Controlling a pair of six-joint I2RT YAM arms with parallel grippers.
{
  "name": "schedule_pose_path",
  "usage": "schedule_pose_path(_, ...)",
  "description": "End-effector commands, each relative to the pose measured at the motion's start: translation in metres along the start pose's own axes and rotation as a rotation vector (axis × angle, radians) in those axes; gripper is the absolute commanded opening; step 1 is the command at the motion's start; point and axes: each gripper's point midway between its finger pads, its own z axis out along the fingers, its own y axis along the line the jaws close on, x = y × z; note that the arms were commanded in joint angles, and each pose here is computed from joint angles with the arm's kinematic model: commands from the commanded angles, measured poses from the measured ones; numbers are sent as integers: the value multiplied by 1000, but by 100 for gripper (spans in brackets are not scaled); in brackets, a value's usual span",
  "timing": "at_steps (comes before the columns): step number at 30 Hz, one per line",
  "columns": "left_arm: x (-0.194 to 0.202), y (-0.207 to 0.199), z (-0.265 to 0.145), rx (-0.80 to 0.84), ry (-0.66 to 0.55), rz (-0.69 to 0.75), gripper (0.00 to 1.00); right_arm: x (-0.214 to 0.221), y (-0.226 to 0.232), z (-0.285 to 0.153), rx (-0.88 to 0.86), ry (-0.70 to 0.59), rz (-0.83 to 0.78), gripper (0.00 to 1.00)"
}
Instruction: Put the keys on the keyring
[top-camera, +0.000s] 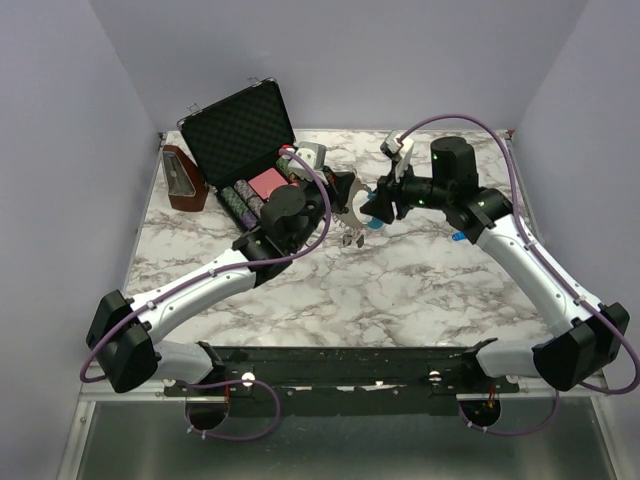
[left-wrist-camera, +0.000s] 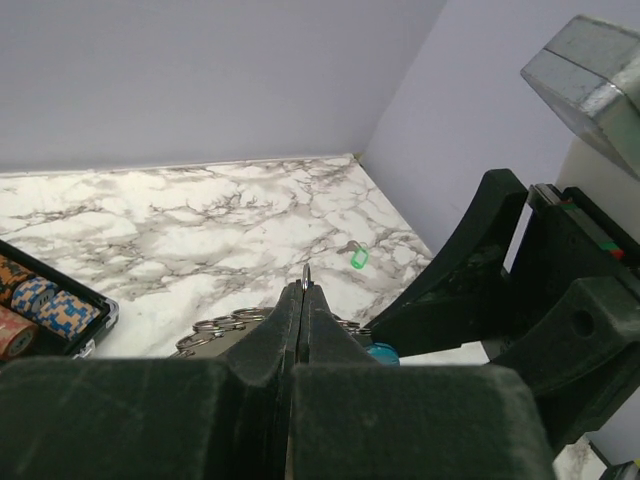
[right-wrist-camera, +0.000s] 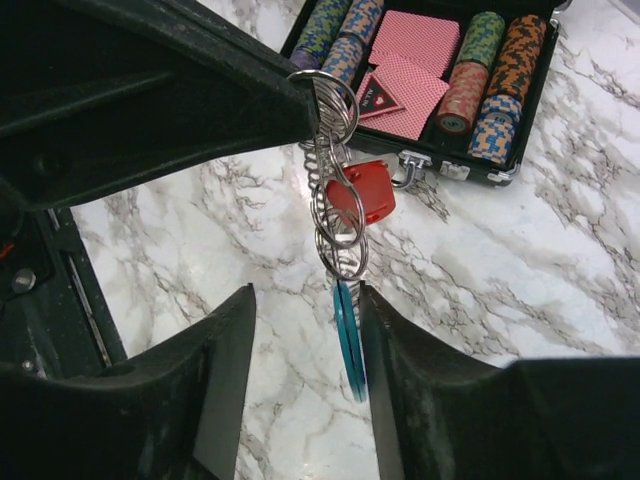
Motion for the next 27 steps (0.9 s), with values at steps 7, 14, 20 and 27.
schedule_pose_path(7, -19, -7, 0, 11, -55, -50, 0, 11, -12, 11, 28, 32, -41, 5)
schedule_pose_path(14, -9, -4, -6, 58, -25, -88, 23, 20, -23, -3, 65, 64, -81, 1)
schedule_pose_path(20, -15, -1, -25, 100, -21, -75, 92, 38, -84, -22, 293, 131, -96, 1)
schedule_pose_path(27, -11, 41, -72, 85, 22, -9, 99, 49, -212, -84, 829, 283, -326, 1)
